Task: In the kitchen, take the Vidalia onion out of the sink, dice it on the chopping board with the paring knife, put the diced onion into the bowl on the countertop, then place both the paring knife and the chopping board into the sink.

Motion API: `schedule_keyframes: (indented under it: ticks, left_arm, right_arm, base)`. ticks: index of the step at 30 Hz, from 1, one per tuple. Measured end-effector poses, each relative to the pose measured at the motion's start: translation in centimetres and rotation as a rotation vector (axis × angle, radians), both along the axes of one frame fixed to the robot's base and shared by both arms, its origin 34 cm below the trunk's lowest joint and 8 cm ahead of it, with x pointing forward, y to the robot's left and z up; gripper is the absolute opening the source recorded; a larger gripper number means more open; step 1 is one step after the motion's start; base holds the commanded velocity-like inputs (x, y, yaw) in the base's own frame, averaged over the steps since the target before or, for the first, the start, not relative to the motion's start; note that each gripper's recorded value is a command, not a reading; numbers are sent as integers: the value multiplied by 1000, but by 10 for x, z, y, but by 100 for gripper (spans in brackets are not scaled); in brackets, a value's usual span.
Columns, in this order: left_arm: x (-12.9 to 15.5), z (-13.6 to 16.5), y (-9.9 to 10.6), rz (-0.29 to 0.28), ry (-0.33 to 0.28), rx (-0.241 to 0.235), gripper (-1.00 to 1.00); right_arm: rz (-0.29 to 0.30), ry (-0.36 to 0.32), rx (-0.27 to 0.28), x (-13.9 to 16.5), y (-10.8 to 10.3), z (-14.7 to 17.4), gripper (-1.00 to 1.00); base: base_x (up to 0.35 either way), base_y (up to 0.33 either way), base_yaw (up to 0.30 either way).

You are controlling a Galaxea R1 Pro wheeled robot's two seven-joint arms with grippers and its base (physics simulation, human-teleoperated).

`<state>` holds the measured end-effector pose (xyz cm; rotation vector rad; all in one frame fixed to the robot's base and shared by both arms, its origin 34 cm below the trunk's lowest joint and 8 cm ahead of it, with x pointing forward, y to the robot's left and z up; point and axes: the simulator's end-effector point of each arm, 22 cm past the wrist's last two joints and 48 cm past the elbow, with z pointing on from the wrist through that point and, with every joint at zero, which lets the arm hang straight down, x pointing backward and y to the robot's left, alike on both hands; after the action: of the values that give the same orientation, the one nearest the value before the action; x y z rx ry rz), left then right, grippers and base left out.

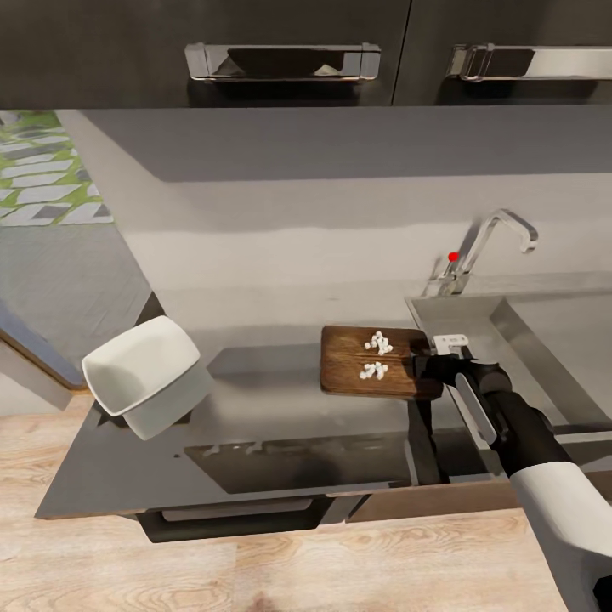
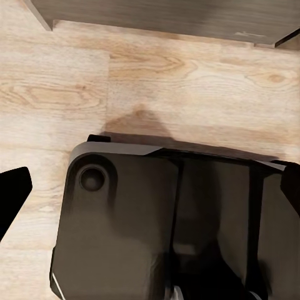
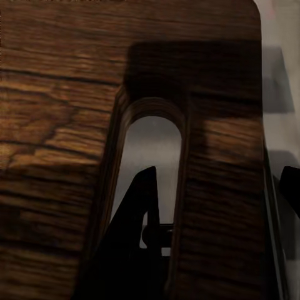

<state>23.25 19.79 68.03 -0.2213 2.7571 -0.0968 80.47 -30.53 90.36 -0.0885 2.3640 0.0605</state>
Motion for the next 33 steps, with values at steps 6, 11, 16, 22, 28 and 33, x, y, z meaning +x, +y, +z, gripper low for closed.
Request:
schedule_keyframes:
  ticks: [6, 11, 16, 22, 28, 33]
  left_arm:
    - [2, 1, 0, 0, -6, 0, 100]
    - [4, 2, 0, 0, -14, 0, 100]
    - [7, 3, 0, 0, -22, 0, 100]
    - [10, 4, 0, 0, -29, 0, 100]
    - [12, 5, 0, 0, -37, 0, 100]
    - [14, 6, 0, 0, -45, 0, 100]
  right_arm:
    - [-1, 2, 8, -1, 1, 0, -100]
    - [-5, 7, 10, -2, -1, 1, -100]
    - [-9, 13, 6, -4, -3, 0, -100]
    - [-12, 13, 14, -5, -2, 4, -100]
    - [-12, 4, 17, -4, -2, 11, -100]
    - [-12, -4, 18, -3, -2, 16, -100]
  base:
    - [0, 0, 0]
    - [0, 0, 0]
    - [0, 0, 0]
    - [0, 0, 0]
    - [0, 0, 0]
    - [0, 0, 0]
